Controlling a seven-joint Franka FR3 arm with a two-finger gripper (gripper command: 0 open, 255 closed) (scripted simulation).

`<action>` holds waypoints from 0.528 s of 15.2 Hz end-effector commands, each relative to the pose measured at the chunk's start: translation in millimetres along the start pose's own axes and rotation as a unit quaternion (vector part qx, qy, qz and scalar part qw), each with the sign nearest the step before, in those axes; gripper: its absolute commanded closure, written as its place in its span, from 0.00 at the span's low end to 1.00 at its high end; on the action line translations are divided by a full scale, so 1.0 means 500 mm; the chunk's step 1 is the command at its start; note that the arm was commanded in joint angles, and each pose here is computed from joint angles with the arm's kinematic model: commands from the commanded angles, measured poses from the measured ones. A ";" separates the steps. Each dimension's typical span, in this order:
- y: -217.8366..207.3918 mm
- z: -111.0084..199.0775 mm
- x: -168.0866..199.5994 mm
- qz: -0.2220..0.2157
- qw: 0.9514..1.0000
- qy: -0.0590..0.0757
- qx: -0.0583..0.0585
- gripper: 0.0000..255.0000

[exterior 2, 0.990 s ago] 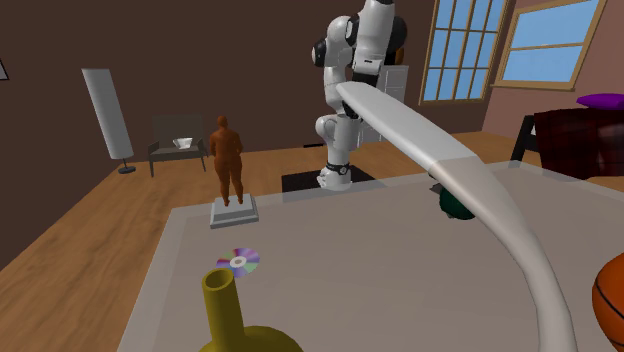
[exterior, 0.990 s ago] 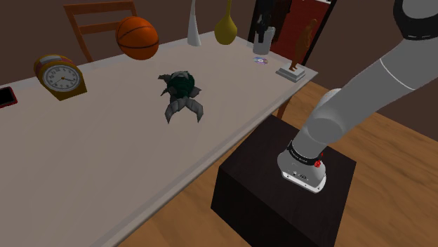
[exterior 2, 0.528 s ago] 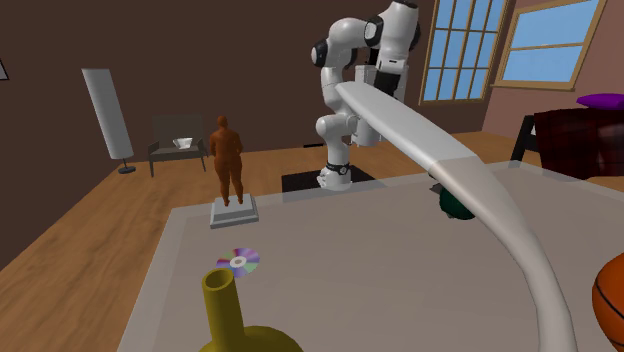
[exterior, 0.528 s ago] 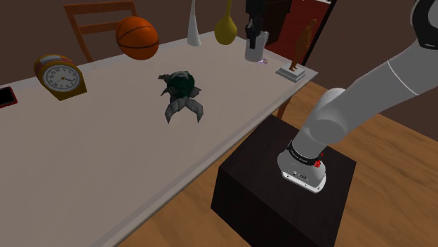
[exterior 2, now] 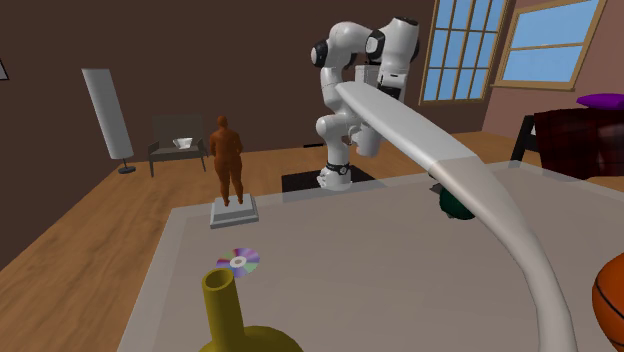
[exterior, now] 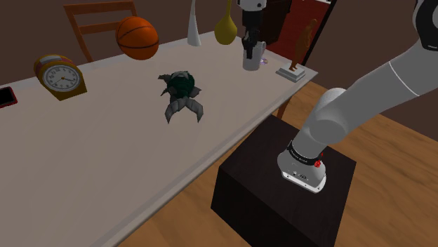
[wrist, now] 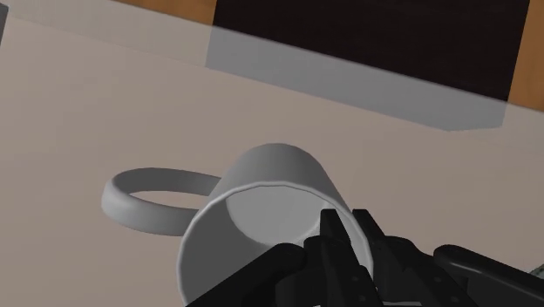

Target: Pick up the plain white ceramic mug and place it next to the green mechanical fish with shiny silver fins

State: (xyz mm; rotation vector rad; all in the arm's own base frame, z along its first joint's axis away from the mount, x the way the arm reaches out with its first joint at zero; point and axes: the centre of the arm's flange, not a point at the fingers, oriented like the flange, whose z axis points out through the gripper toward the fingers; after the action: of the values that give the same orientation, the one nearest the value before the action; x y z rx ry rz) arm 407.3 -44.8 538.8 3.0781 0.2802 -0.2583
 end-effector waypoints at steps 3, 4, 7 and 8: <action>-0.003 0.042 0.007 0.000 1.000 0.000 0.000 1.00; -0.003 0.052 0.009 0.000 1.000 0.000 0.000 1.00; -0.004 0.083 0.014 0.000 1.000 0.000 0.000 1.00; -0.004 0.094 0.016 0.000 1.000 0.000 0.000 1.00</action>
State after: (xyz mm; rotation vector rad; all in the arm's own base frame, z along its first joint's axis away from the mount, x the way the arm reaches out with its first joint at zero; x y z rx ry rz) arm 407.7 -43.7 497.5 3.0782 0.2800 -0.2581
